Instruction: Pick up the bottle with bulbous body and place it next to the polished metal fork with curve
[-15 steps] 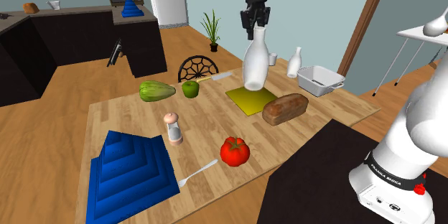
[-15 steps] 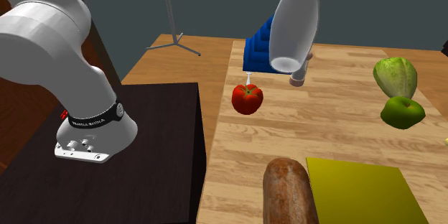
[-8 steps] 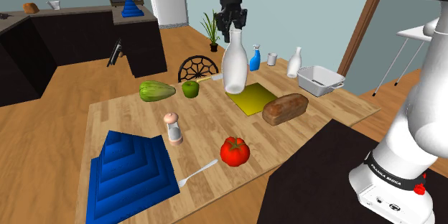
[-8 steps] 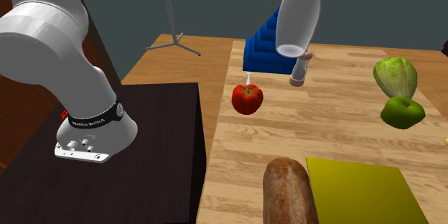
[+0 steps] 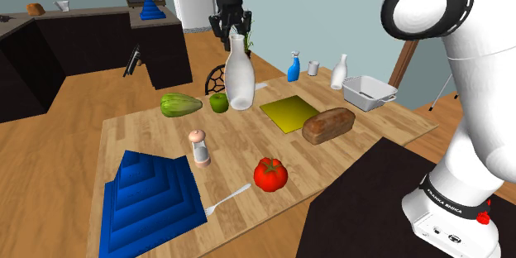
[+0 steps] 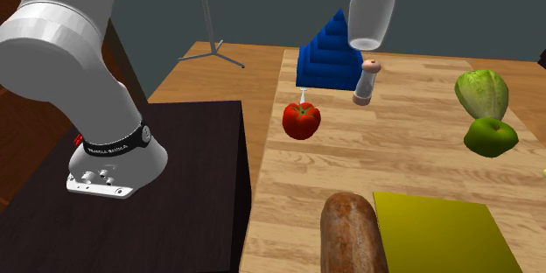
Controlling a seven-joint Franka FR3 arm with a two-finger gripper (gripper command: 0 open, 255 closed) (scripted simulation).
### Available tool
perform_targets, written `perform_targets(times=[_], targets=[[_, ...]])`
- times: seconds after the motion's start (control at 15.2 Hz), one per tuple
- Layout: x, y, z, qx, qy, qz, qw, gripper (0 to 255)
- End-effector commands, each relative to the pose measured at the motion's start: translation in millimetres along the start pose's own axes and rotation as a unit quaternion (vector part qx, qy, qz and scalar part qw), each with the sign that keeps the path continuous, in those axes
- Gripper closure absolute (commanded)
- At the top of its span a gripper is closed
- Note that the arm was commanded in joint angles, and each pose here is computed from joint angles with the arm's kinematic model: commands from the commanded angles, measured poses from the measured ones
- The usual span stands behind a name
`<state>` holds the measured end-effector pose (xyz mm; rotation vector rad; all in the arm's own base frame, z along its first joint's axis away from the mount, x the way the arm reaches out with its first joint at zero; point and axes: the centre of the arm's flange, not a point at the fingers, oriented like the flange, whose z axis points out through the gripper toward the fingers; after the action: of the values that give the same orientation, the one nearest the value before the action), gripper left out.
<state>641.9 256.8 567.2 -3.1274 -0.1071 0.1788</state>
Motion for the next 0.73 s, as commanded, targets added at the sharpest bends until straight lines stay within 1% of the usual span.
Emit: perform_targets(times=[0.0,0.66], targets=[[6.1,-13.2,5.1,0.0,0.0,0.001,1.0,255],[12.1,-12.6,57.5,0.0,0.0,0.001,1.0,255]])
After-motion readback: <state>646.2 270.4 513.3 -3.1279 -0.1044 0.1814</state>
